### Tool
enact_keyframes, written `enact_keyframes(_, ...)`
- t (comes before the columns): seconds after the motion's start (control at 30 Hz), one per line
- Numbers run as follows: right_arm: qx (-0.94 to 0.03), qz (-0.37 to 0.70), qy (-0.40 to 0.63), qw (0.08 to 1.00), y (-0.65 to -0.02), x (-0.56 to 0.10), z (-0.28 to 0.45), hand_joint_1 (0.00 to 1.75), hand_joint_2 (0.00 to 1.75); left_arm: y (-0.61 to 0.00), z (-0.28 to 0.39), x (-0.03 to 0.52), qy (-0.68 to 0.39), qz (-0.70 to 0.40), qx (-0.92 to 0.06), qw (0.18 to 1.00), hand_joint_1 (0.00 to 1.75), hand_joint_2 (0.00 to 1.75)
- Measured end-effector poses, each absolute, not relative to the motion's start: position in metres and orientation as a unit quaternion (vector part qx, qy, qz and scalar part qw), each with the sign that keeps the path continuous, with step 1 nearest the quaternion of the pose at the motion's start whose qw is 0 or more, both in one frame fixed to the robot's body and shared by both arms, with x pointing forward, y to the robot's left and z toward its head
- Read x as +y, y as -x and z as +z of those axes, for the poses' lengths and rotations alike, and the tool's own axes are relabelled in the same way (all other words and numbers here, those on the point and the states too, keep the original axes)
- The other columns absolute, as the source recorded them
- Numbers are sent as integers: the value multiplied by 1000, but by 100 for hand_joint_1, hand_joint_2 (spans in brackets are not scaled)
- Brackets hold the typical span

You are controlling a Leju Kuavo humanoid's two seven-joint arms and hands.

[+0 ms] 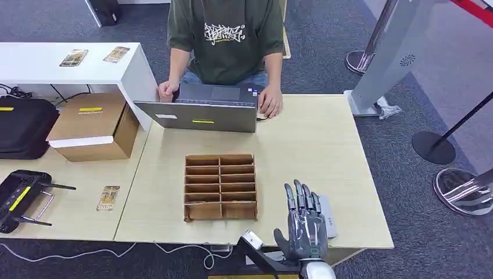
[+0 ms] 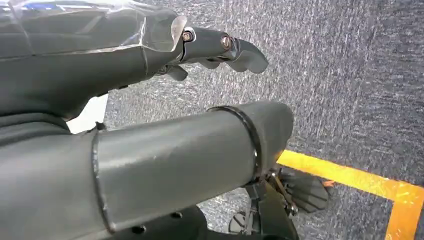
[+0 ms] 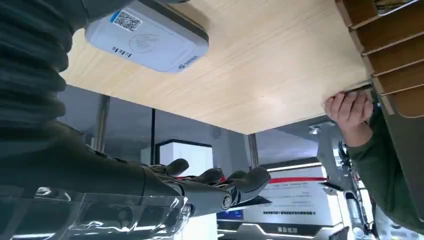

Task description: Pass the card to the sensor for recognition and then transmit it.

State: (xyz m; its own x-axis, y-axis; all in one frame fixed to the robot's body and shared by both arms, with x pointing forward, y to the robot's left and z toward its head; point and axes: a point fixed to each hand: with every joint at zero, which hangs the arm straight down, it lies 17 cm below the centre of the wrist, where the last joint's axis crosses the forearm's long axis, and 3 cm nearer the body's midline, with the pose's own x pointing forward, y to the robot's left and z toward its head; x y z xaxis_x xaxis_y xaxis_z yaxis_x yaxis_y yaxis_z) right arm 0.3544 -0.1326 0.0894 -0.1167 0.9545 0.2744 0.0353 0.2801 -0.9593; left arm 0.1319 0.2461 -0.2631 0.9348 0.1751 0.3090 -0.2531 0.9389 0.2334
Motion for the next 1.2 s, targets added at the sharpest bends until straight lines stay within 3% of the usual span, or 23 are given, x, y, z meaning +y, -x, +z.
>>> enact_keyframes(1.2,-639,458,393,477,-374,-96,102,0,175,-146,-260,245,-133,103,-148,975,0,0)
